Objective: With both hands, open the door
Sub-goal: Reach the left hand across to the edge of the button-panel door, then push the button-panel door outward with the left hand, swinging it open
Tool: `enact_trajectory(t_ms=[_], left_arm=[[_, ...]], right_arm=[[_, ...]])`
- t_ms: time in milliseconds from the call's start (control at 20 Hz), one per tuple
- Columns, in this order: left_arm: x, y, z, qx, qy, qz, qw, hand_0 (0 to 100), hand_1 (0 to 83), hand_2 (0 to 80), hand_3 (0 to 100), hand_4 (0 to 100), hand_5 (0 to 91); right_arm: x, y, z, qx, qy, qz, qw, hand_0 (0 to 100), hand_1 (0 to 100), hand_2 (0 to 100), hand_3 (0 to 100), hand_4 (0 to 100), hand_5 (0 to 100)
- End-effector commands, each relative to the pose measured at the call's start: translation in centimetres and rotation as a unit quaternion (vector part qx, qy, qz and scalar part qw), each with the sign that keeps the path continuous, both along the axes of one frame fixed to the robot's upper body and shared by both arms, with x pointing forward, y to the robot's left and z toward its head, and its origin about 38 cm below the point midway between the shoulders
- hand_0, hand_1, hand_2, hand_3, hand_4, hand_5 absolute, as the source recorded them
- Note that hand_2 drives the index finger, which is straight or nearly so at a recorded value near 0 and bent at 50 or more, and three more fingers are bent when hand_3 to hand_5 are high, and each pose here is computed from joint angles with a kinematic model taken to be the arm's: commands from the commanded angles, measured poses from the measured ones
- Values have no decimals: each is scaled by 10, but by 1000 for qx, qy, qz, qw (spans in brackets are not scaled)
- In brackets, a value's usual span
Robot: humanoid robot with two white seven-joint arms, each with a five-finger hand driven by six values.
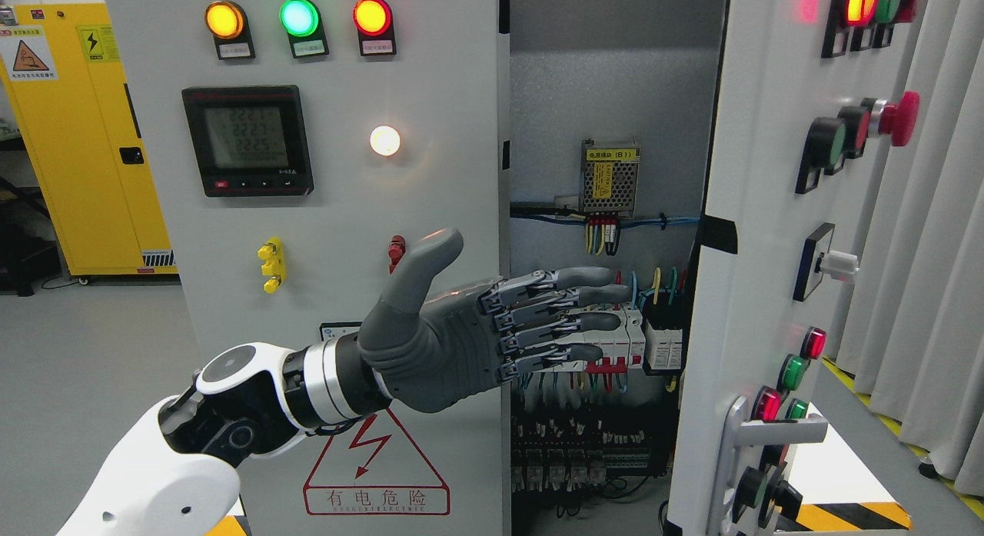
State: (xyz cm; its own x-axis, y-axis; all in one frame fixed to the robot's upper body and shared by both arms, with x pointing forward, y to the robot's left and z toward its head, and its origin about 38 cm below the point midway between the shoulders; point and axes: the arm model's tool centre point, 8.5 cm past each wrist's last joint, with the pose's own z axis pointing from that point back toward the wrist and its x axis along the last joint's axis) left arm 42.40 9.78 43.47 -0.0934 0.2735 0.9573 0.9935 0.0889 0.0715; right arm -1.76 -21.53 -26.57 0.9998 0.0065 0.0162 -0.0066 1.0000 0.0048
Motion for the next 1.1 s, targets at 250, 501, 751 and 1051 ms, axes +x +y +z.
enact_trajectory(t_ms=[250, 501, 751, 1051], left_arm=[[-11, -66, 14, -6, 3, -59, 998, 0, 0, 0, 0, 0, 0], [-20, -95, 0, 18, 0, -78, 997, 0, 0, 0, 0, 0, 0], [-25, -106, 9, 15, -8, -88, 996, 0, 0, 0, 0, 0, 0], [-28, -110, 13, 10, -8, -77, 997, 0, 0, 0, 0, 0, 0]], right_arm=[[0, 0, 0, 0, 0, 0, 1000, 245, 0, 0, 0, 0, 0], [0, 0, 0, 0, 0, 0, 1000, 245, 0, 0, 0, 0, 0], [0, 0, 0, 0, 0, 0, 1000, 244, 0, 0, 0, 0, 0], [0, 0, 0, 0, 0, 0, 1000, 244, 0, 0, 0, 0, 0]])
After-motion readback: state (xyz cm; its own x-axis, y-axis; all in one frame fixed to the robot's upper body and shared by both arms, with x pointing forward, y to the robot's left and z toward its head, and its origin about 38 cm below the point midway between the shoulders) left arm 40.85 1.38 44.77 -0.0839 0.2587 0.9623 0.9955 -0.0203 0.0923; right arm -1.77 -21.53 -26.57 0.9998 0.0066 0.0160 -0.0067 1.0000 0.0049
